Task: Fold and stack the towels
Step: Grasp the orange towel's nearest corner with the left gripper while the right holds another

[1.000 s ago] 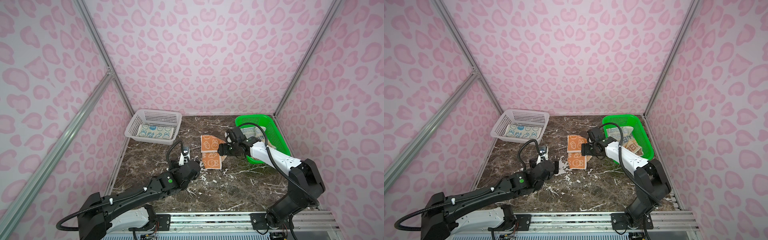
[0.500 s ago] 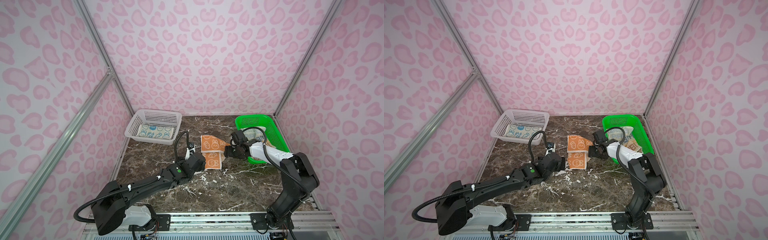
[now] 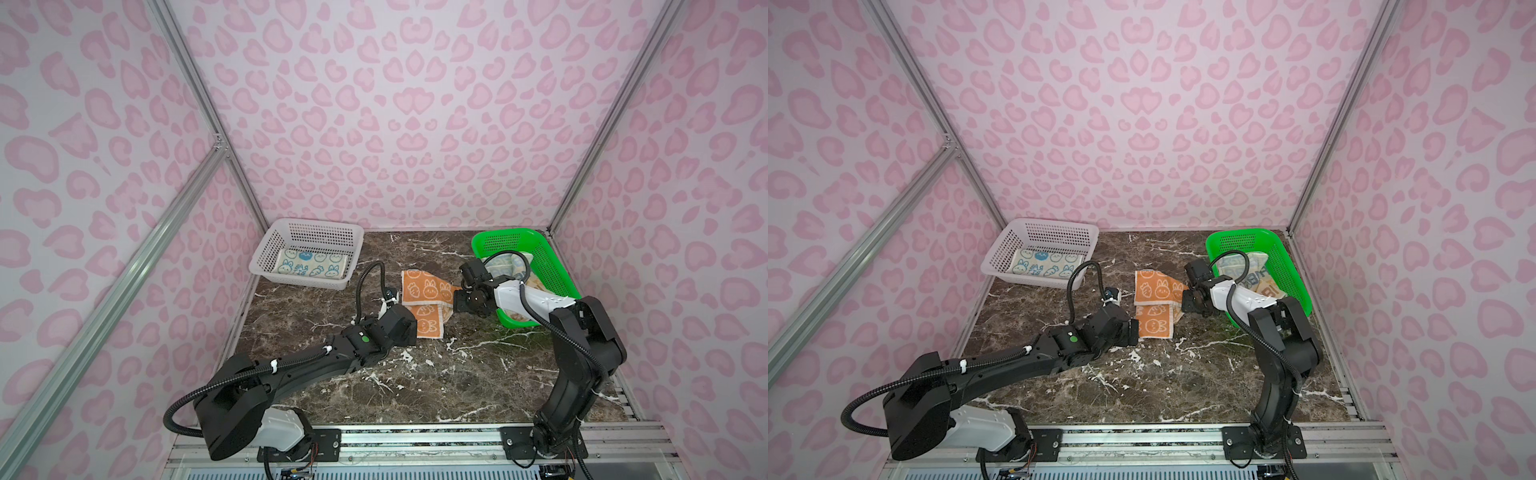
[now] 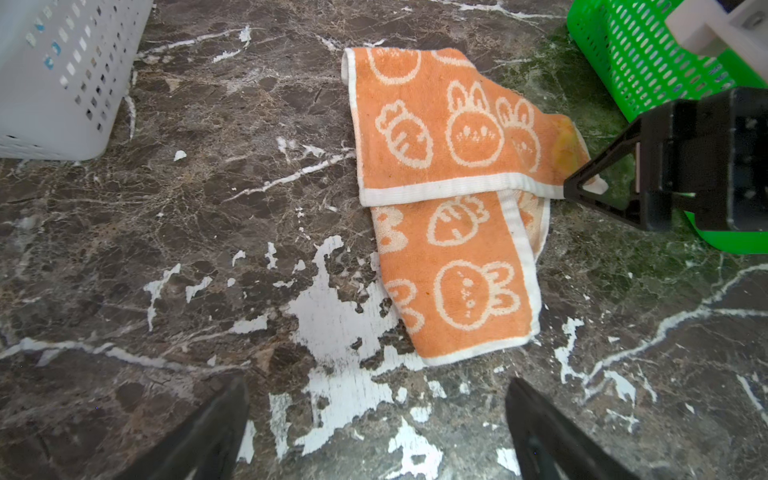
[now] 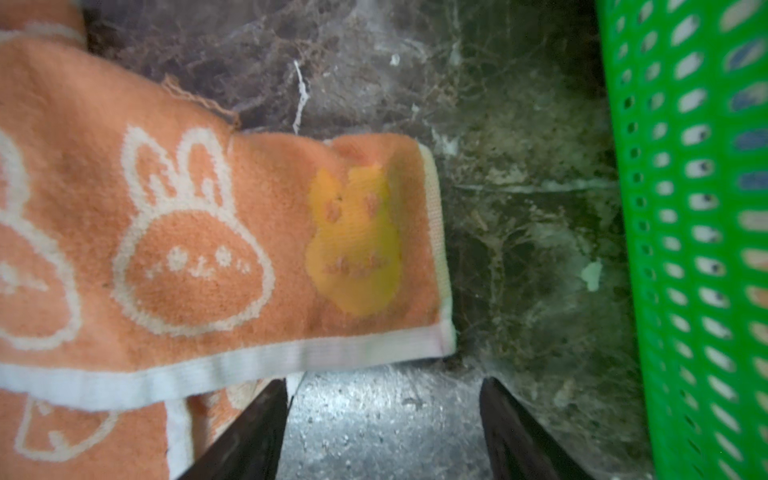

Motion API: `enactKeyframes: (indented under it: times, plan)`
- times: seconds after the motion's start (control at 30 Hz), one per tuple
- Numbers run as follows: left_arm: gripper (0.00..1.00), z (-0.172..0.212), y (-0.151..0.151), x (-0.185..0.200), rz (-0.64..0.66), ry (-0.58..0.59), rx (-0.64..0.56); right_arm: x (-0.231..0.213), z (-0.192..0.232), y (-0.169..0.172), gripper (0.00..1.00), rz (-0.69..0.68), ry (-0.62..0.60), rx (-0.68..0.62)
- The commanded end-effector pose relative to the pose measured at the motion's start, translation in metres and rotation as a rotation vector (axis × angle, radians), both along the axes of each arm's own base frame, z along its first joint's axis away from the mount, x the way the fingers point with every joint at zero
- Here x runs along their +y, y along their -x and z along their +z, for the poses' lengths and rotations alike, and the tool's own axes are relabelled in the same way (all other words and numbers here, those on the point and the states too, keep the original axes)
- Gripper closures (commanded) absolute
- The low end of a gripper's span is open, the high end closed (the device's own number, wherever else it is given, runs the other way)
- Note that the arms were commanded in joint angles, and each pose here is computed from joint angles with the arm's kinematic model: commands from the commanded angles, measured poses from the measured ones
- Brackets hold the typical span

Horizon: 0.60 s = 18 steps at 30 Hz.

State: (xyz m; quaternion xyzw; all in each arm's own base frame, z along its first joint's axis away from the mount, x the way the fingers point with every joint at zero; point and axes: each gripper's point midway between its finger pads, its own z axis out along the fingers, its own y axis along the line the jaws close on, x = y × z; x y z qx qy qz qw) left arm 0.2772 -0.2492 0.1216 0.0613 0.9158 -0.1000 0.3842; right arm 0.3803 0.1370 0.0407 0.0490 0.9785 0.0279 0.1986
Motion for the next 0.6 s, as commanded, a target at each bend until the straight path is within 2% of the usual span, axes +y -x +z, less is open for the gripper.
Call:
enactKeyframes:
  times: [0.0, 0.3, 0.57]
  plan:
    - [0.02, 0.003, -0.003, -0.005, 0.006, 0.03, -0.009, 0.0, -0.003, -0.007, 0.27, 0.013, 0.025, -0.005]
    - [0.02, -0.003, -0.003, -0.003, 0.008, 0.016, 0.005, 0.036, -0.02, -0.018, 0.41, 0.108, 0.039, 0.033]
    - [0.02, -0.007, 0.0, 0.011, 0.041, -0.005, 0.006, 0.085, -0.025, 0.013, 0.48, 0.281, 0.044, 0.057]
